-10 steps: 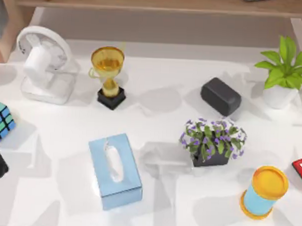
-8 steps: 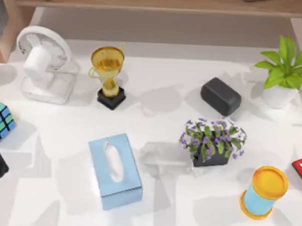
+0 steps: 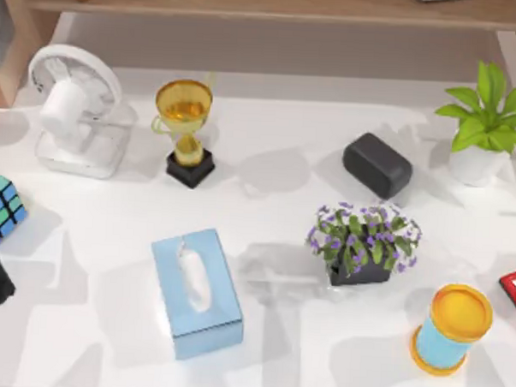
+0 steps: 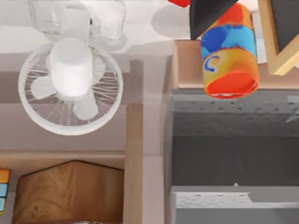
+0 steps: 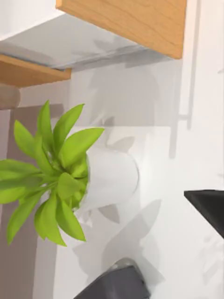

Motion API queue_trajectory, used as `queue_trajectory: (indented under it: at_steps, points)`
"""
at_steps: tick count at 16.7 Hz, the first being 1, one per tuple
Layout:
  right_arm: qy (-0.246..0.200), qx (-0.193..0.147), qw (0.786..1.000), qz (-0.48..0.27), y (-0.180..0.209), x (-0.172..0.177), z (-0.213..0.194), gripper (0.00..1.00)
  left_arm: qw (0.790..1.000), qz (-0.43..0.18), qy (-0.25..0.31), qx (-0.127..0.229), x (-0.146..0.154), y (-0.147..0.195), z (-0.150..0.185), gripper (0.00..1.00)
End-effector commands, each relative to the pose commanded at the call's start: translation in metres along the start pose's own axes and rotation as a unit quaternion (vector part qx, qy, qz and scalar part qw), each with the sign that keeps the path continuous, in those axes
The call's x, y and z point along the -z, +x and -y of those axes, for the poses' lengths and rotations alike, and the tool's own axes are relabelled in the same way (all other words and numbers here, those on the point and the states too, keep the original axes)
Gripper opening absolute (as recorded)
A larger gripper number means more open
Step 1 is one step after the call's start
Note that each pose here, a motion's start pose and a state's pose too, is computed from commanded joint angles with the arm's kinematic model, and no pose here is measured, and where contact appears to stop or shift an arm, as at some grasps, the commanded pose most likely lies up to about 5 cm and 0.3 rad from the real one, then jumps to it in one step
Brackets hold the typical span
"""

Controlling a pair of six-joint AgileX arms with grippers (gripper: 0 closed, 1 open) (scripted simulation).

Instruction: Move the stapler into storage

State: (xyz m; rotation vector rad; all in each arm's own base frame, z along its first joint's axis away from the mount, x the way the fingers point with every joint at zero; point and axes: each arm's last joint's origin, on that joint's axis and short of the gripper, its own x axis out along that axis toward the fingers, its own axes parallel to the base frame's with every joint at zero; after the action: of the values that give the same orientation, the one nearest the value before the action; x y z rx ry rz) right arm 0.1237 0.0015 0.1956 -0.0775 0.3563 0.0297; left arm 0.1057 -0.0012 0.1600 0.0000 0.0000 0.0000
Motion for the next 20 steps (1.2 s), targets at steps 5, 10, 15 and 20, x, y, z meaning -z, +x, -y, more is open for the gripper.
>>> queue_trajectory:
  at_steps: [5,10,15,20]
  points:
    - [-0.05,-0.04,0.968,-0.243,0.045,-0.027,-0.003,1.0,1.0,0.0,0.0,0.0,0.0,0.0,0.0,1.0]
    - [-0.092,-0.089,0.886,-0.445,0.107,-0.033,-0.01,1.0,1.0,0.0,0.0,0.0,0.0,0.0,0.0,1.0]
    - [-0.12,-0.124,0.824,-0.54,0.149,-0.032,-0.018,1.0,1.0,0.0,0.0,0.0,0.0,0.0,0.0,1.0]
    - [-0.127,-0.132,0.811,-0.555,0.157,-0.031,-0.021,1.0,1.0,0.0,0.0,0.0,0.0,0.0,0.0,1.0]
